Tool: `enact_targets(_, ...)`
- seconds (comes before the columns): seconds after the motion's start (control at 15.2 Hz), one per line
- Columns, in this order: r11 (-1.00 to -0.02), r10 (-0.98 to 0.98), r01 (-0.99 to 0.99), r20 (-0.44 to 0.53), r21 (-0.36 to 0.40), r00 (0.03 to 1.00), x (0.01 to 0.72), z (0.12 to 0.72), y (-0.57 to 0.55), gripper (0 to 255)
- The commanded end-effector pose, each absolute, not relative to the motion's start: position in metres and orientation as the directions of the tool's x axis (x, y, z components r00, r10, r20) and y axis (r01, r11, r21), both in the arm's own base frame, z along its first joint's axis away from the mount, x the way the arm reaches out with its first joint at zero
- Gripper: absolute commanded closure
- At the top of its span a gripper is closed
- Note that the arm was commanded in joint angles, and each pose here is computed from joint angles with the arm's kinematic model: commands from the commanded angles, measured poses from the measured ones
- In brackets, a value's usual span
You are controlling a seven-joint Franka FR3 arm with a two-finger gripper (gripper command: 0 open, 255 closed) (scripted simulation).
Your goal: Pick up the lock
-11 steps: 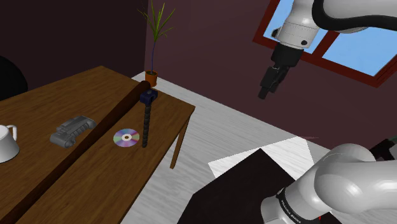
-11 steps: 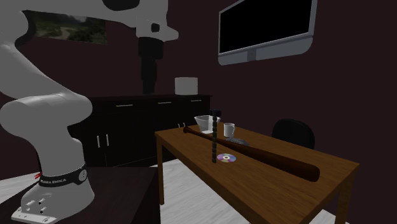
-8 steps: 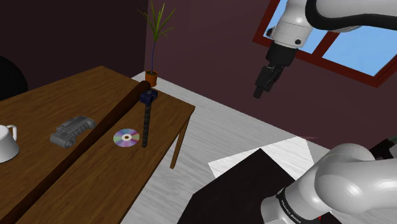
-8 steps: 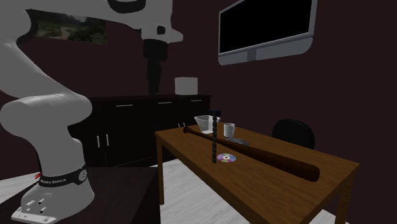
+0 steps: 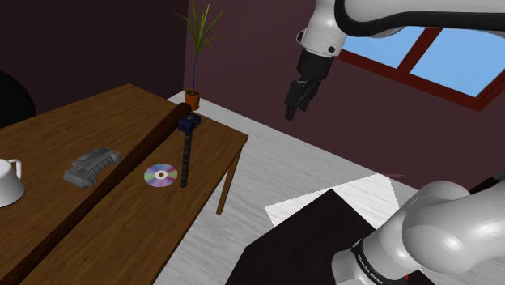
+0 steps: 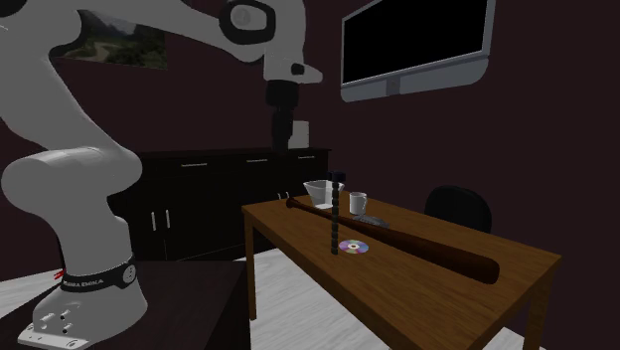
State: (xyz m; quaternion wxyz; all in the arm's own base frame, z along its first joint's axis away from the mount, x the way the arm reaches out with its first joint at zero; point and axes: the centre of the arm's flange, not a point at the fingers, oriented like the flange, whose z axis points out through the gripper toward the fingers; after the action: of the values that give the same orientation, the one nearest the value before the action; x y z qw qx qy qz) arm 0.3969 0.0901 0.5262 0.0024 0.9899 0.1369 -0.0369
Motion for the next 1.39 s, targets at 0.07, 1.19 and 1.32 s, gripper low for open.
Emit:
enact_targets(0.07,-0.950,0.312,0.313,-0.066,-0.007,0.948,0.422,0.517,0.121,0)
enact_targets(1.19,-0.847,0.532,0.532,-0.024,-0.007,0.847,0.542,0.478,0.300,0)
enact_targets(1.32,-0.834,0.551,0.551,-0.020,-0.007,0.834,0.552,0.474,0.319,0)
